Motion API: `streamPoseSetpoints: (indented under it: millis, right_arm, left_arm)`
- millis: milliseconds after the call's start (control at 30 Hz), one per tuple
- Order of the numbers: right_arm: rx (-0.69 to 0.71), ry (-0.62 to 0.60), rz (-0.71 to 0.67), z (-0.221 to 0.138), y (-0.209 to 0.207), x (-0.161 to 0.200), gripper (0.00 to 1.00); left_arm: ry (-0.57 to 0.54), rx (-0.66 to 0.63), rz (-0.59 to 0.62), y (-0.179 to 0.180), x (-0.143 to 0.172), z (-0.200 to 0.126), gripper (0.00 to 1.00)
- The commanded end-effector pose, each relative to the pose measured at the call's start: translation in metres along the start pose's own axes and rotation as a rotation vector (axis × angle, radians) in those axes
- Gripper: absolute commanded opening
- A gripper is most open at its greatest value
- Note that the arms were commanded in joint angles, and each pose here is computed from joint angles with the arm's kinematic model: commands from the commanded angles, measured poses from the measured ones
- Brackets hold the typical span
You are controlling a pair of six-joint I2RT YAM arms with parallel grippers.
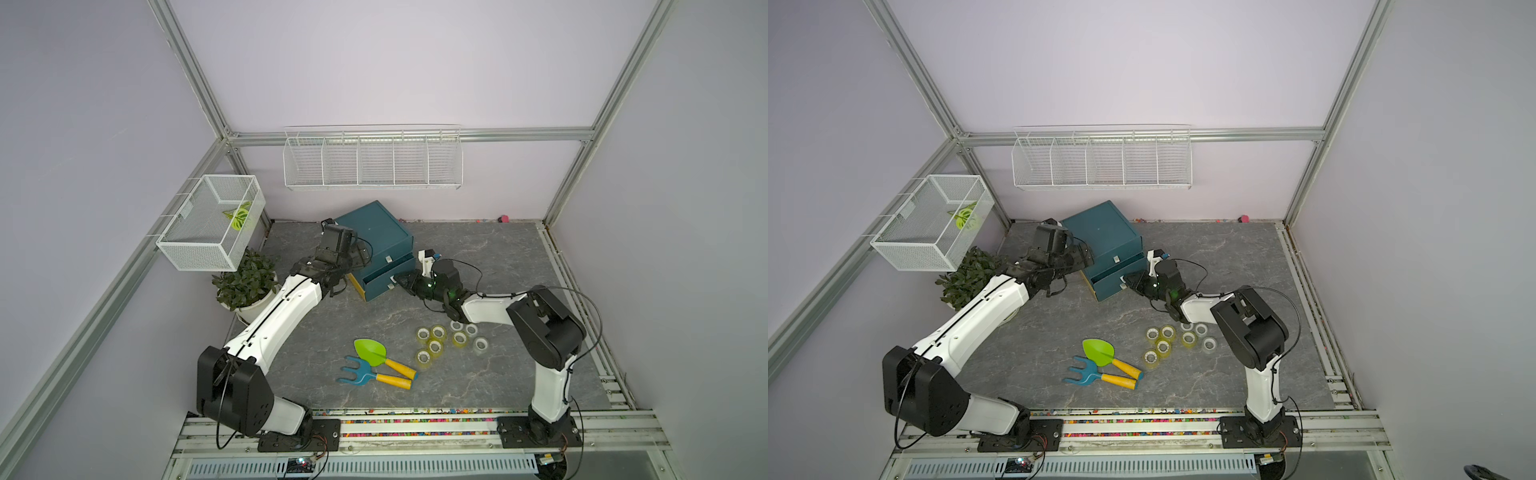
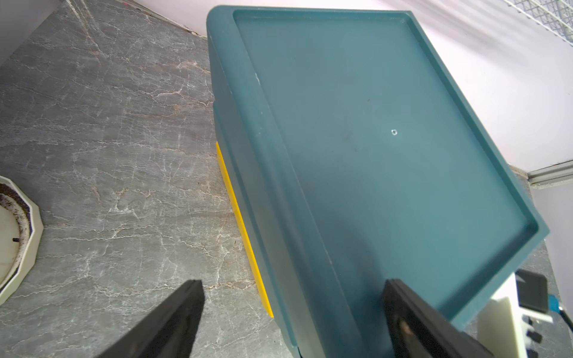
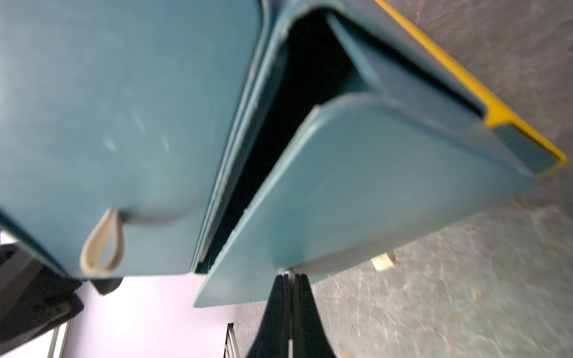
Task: Place the transparent tape into the drawer according to color
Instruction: Open the drawer in the storage box.
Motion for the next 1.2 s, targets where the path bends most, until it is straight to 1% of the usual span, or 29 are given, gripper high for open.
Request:
streamPoseSetpoints:
  millis: [0,433,733,767,800,933,967,1033,1167]
  right_arm:
    - [0.036,0.045,0.035,-0.014,-0.012,0.013,0.00]
    - [0.083,0.072,0.055,-0.056,-0.034,0.040,0.00]
    - [0.106,0.078,0.037,-0.072,-0.039,0.050,0.00]
    - [0.106,0.080,0.034,-0.072,-0.038,0.050,0.02]
    - [0.108,0.081,0.032,-0.072,-0.038,0.050,0.08]
    - [0.114,0.080,0.005,-0.076,-0.032,0.050,0.39]
    - [0.119,0.080,-0.002,-0.078,-0.030,0.050,0.43]
    - [0.135,0.079,-0.025,-0.084,-0.027,0.051,0.49]
    - [0.172,0.081,-0.088,-0.100,-0.017,0.053,0.56]
  left_arm:
    - [0.108,-0.028,0.041,0.006,0.021,0.013,0.95]
    - [0.113,-0.029,0.040,0.006,0.022,0.014,0.95]
    - [0.119,-0.026,0.039,0.005,0.023,0.016,0.95]
    - [0.121,-0.027,0.038,0.005,0.023,0.017,0.95]
    - [0.121,-0.025,0.039,0.005,0.023,0.016,0.95]
    - [0.123,-0.025,0.036,0.005,0.022,0.015,0.98]
    - [0.122,-0.024,0.036,0.005,0.022,0.014,0.98]
    - [0.121,-0.023,0.034,0.005,0.019,0.010,1.00]
    - [0.109,-0.014,0.022,0.004,0.012,-0.001,1.00]
Point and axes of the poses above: each gripper's point midway between its finger pads, its own z axis out along the fingers, its own y axis along the line the jaws close on, x = y × z, the point moved 9 cm from there along -z, back along the fingers, and after that the axes turned 13 degrees about z, right-handed, at the moved point
